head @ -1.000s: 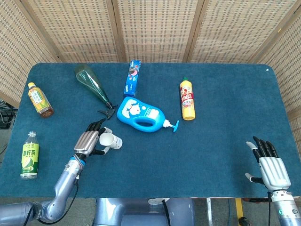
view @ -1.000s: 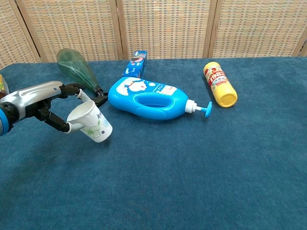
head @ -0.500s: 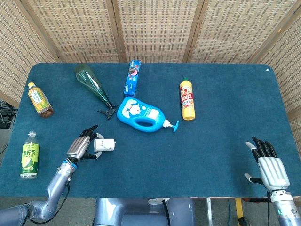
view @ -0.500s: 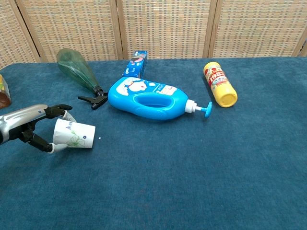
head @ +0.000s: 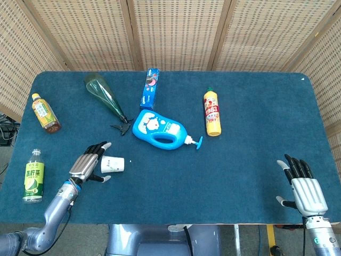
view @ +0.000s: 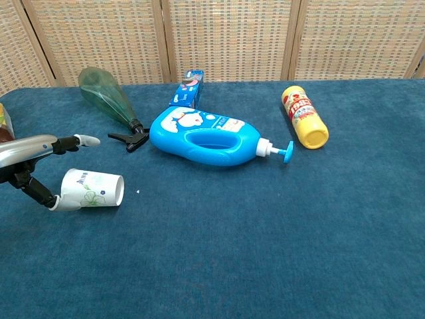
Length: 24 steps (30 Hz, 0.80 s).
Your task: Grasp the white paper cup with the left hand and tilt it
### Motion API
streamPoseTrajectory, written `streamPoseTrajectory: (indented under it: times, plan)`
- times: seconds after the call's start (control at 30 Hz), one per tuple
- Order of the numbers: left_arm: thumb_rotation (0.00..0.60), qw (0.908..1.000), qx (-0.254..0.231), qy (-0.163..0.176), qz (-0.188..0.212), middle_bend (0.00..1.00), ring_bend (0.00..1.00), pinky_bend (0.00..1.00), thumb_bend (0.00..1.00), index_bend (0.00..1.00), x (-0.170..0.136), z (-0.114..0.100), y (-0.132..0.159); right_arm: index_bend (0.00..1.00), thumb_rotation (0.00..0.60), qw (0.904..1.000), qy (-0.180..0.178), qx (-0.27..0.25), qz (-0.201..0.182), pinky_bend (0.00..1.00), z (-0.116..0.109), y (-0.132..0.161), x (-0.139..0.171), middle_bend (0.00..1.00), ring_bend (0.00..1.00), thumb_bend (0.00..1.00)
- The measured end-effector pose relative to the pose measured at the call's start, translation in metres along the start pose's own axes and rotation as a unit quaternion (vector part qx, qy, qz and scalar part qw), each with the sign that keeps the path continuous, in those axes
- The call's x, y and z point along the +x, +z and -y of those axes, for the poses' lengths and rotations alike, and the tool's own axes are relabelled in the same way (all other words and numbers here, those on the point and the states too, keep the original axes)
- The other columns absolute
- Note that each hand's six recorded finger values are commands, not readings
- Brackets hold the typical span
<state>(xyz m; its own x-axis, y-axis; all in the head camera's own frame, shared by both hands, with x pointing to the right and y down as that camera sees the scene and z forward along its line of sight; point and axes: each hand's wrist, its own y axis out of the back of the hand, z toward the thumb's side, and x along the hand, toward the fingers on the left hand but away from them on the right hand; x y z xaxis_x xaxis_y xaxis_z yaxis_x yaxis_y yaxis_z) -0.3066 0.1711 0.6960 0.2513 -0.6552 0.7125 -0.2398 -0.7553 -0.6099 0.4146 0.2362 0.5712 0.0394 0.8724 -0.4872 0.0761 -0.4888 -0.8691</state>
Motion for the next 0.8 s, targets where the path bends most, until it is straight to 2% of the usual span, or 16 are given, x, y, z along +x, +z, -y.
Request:
streamPoseTrajectory:
  times: [0.2, 0.37, 0.53, 0.8]
  plan:
    - [0.551, 0.9979, 0.056, -0.023, -0.022, 0.00, 0.00, 0.00, 0.23, 0.07, 0.000, -0.006, 0.016, 0.00, 0.600, 1.0000, -0.005, -0.002, -0.004, 0.00, -0.001, 0.003, 0.002, 0.00, 0.00, 0.00]
    - [0.545, 0.9913, 0.109, -0.047, -0.058, 0.00, 0.00, 0.00, 0.23, 0.11, 0.006, -0.009, 0.028, 0.00, 0.600, 0.9999, -0.012, -0.004, -0.007, 0.00, -0.004, 0.003, 0.002, 0.00, 0.00, 0.00]
    - [0.547, 0.9835, 0.159, -0.047, -0.073, 0.00, 0.00, 0.00, 0.24, 0.15, 0.015, -0.008, 0.053, 0.00, 0.600, 0.9995, -0.027, 0.003, -0.017, 0.00, -0.007, 0.006, 0.002, 0.00, 0.00, 0.00]
    - [0.560, 0.9804, 0.179, -0.048, -0.067, 0.00, 0.00, 0.00, 0.27, 0.20, 0.023, 0.010, 0.078, 0.00, 0.600, 0.9993, -0.029, -0.005, -0.022, 0.00, -0.008, 0.007, 0.003, 0.00, 0.00, 0.00]
